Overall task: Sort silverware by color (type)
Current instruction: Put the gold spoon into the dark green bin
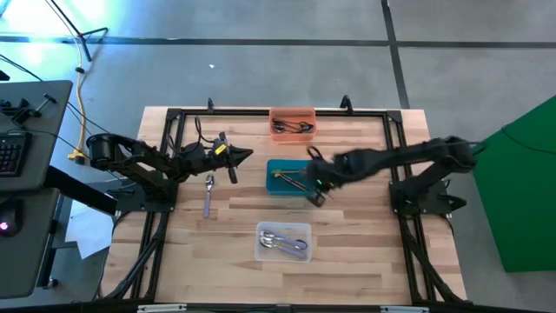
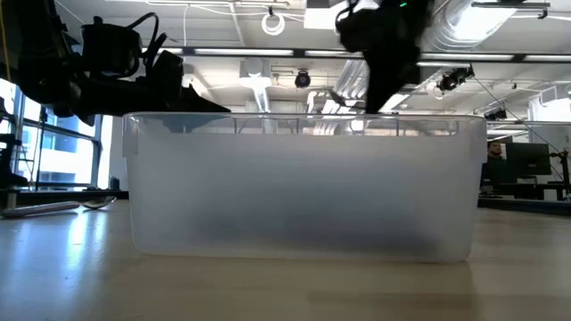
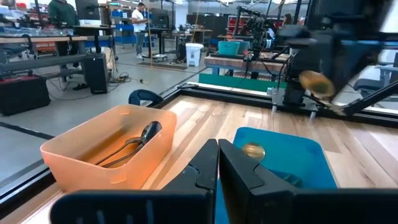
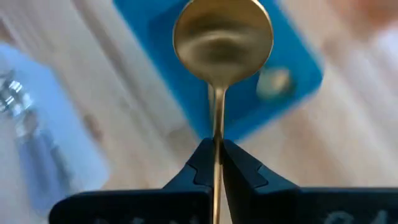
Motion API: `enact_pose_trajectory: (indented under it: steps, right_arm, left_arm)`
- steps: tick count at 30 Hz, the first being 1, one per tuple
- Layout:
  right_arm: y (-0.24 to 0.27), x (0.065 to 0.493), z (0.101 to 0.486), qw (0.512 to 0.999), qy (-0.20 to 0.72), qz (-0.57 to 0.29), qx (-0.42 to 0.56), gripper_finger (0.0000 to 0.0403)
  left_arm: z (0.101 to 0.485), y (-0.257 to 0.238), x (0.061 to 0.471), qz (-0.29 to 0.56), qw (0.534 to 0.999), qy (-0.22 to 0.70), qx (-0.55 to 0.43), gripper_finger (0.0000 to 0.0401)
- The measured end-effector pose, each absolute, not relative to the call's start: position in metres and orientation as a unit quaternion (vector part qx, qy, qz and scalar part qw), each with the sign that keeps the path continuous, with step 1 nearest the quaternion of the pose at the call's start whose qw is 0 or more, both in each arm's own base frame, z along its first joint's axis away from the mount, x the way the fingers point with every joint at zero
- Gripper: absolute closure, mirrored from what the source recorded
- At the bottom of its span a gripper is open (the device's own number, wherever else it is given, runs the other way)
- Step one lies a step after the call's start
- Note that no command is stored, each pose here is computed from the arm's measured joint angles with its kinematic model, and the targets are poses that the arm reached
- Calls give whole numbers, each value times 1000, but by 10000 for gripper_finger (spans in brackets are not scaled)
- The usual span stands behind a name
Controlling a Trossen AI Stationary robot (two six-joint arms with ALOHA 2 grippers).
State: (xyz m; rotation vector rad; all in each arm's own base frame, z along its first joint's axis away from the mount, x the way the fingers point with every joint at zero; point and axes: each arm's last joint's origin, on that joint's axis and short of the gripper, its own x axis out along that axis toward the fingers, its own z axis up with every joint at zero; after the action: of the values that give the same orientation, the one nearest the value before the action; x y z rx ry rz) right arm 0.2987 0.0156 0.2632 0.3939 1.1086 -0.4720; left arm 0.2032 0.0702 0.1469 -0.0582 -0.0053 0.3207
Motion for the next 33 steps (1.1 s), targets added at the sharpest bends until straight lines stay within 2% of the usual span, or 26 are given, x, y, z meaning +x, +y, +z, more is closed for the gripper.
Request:
enact_pose_trajectory:
  steps: [6,9,19,25,33]
  right_arm:
    - [-19,349,261,827,534,-162,66,398]
    - [-32,368,251,823,554,-122,30,398]
    - [-57,395,212,807,590,-37,-3,398]
    - [-61,403,199,811,585,-31,-4,397]
    - [-61,402,207,819,573,-37,2,338]
  left_arm:
    - [147,70,203,160,987,-2,-29,396]
    - [147,70,203,160,987,-2,-28,396]
    - [147,70,203,159,987,-2,-24,396]
    - [147,70,203,159,987,-1,-24,396]
    - [145,70,203,159,987,5,-37,396]
